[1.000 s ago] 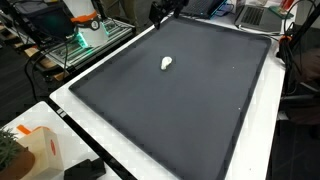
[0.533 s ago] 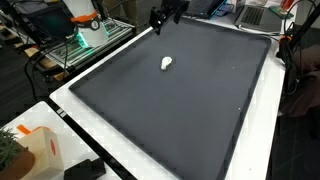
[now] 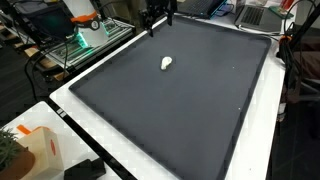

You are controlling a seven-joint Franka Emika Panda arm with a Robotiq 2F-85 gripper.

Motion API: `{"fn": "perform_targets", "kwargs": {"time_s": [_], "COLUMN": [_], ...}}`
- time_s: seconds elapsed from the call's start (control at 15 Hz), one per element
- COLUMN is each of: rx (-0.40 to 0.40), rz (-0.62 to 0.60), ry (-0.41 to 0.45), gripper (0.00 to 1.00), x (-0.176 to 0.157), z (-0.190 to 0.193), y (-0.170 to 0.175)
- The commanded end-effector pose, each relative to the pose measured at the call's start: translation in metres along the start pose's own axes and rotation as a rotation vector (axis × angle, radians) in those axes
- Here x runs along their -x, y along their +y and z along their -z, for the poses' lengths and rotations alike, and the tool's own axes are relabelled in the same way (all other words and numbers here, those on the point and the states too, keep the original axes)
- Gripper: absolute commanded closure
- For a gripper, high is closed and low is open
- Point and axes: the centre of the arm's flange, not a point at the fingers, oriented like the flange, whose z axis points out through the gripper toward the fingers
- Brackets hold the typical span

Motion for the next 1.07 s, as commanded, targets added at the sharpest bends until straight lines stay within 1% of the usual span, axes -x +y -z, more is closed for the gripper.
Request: {"fn": "perform_targets", "kwargs": {"time_s": [0.0, 0.13, 0.4, 0.47, 0.67, 0.8, 0.87, 0.93, 1.0], "rx": [-0.008, -0.017, -0.019, -0.012, -0.013, -0.03, -0.058, -0.106, -0.039], "rz": [-0.003, -0.006, -0.007, 0.004, 0.037, 0.072, 0.105, 0.168, 0.098], "ry": [0.014, 0.03, 0.033, 0.038, 0.021, -0.018, -0.024, 0.024, -0.019], "gripper": [0.0, 0.0, 0.0, 0.0, 0.0, 0.0, 0.0, 0.0, 0.0], "x": [0.01, 0.02, 0.021, 0.028, 0.064, 0.093, 0.112, 0.125, 0.073], "z": [0.005, 0.011, 0.012, 0.014, 0.021, 0.032, 0.045, 0.06, 0.028], "y": [0.001, 0.003, 0.004, 0.004, 0.008, 0.007, 0.003, -0.001, -0.002]}}
